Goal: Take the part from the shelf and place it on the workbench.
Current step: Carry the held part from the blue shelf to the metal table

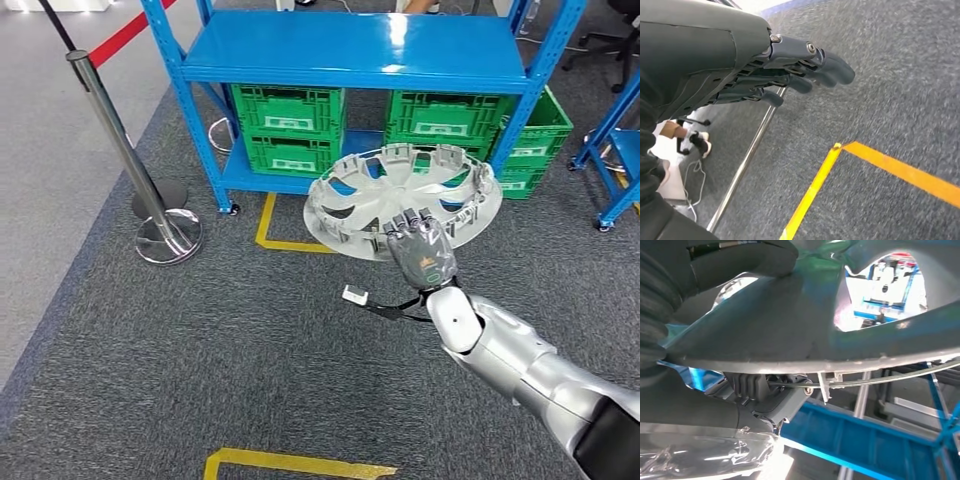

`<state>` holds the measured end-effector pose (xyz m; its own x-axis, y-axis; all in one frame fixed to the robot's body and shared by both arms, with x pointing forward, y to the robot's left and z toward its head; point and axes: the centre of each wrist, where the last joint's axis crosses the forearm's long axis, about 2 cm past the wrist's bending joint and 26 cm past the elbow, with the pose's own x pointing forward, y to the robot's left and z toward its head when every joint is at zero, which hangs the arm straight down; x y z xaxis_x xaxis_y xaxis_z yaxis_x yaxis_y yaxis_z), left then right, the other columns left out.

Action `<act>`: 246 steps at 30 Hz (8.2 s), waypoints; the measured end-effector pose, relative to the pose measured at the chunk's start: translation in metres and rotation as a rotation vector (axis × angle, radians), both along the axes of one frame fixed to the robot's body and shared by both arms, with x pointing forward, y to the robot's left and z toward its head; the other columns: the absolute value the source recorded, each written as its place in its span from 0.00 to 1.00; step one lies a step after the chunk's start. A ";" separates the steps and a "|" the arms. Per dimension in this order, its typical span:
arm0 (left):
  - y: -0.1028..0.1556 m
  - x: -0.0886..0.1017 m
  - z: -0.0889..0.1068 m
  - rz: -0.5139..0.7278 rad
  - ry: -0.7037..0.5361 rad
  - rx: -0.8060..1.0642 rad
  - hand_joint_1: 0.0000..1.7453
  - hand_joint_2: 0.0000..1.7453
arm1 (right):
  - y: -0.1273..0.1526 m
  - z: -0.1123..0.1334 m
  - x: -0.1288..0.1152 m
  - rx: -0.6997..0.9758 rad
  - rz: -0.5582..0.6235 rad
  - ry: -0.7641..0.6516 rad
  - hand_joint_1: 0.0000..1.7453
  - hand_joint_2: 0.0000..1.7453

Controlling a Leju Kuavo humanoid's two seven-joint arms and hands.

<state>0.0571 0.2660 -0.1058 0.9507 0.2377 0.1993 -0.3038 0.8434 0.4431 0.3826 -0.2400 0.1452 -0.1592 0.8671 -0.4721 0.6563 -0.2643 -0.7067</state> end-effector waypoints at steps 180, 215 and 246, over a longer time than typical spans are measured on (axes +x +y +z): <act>-0.025 -0.003 0.001 -0.002 0.052 -0.079 0.00 1.00 | -0.010 0.046 0.013 0.024 0.018 -0.156 1.00 1.00; -0.015 -0.004 0.000 0.023 0.037 -0.066 0.00 1.00 | 0.042 0.041 0.015 0.035 0.076 -0.128 1.00 1.00; -0.027 -0.001 0.002 -0.101 0.038 -0.070 0.00 1.00 | -0.043 0.036 0.010 -0.016 -0.051 -0.128 1.00 1.00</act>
